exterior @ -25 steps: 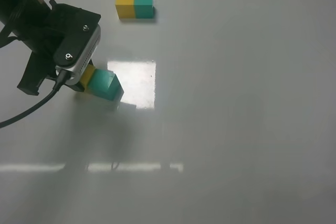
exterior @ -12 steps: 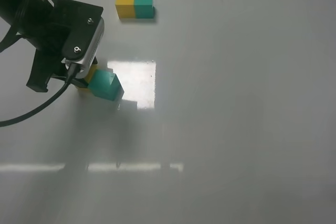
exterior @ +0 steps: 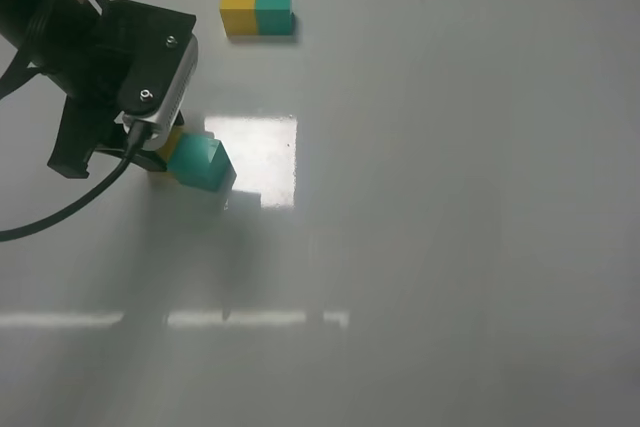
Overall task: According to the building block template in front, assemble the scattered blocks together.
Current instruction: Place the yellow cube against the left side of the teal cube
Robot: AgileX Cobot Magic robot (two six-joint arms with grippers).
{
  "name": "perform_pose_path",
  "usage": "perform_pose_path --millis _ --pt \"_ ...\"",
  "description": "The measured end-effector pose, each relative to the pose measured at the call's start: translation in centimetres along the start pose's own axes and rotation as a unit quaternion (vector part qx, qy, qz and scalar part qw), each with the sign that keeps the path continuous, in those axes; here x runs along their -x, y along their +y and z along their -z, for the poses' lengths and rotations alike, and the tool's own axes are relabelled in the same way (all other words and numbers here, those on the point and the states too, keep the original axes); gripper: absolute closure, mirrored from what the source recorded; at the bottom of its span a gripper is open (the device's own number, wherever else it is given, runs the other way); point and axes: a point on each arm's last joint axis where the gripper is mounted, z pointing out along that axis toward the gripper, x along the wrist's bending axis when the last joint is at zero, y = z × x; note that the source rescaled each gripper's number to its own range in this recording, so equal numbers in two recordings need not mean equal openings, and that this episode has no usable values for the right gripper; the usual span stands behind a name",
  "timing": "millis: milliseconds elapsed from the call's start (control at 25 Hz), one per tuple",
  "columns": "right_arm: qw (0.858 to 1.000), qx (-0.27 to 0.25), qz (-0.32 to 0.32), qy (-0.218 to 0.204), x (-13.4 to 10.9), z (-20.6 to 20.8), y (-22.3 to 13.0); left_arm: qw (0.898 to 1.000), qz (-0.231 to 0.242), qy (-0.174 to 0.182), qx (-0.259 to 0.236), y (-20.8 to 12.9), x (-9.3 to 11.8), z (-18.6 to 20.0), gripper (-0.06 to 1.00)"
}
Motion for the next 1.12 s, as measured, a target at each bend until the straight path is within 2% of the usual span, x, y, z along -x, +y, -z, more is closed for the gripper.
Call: perform_pose_path --millis 800,880,1000,1120 --pt "1.0 0.0 0.0 0.0 0.0 0.0 0.0 1.0 0.003 -0.005 0.007 0.1 0.0 -0.1 0.72" --pt "1.0 0.0 0.0 0.0 0.0 0.0 0.0 1.0 0.004 -0.004 0.009 0.2 0.0 -0.3 0.67" --pt "1.0 0.0 0.0 0.0 0.0 0.0 0.0 1.0 0.006 -0.001 0.014 0.3 -0.2 -0.9 0.54" --pt "1.0 0.0 0.0 0.0 0.0 0.0 0.0 1.0 0.007 0.003 0.017 0.3 -0.3 -1.2 0.48"
